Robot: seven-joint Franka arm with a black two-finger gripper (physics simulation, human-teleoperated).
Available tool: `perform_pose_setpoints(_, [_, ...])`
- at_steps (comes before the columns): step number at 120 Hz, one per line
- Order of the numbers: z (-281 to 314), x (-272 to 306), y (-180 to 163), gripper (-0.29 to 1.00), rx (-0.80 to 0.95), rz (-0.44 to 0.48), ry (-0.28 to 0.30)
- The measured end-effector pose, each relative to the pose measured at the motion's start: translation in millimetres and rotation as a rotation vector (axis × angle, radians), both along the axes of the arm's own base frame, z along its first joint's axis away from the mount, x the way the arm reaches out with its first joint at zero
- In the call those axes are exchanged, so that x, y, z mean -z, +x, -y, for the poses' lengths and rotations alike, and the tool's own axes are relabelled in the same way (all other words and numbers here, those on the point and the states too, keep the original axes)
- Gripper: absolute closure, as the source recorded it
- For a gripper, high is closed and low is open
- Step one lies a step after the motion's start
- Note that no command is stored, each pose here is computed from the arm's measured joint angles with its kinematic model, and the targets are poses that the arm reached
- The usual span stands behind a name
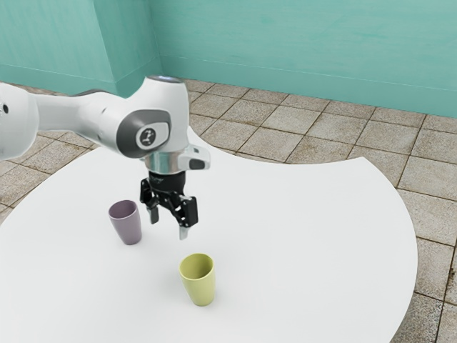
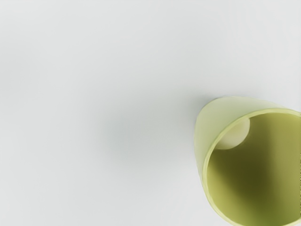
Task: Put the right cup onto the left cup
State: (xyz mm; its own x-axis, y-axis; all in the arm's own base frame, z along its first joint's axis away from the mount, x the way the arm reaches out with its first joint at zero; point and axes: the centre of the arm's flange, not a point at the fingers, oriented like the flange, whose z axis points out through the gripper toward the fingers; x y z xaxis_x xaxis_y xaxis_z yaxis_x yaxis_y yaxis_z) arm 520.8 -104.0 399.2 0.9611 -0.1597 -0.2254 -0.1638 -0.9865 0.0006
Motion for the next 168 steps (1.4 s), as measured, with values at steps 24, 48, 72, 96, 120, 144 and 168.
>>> perform_pose_setpoints(24, [19.7,20.0,-8.6,0.00,0.016,0.026,-0.017])
perform_pose_setpoints(48, [37.6,27.9,-14.5,0.00,0.019,0.034,-0.036])
perform_pose_setpoints(72, [27.5,40.1,-15.5,0.00,-0.019,0.029,-0.040])
perform_pose_setpoints(96, [24.7,48.6,-13.6,0.00,-0.035,0.050,-0.043])
perform_pose_setpoints(120, [27.7,61.3,-15.1,0.00,-0.036,0.052,-0.042])
perform_pose_setpoints(144, [24.9,77.0,-18.6,0.00,-0.045,0.048,-0.038])
perform_pose_setpoints(168, [25.3,87.3,-16.4,0.00,-0.053,0.051,-0.040])
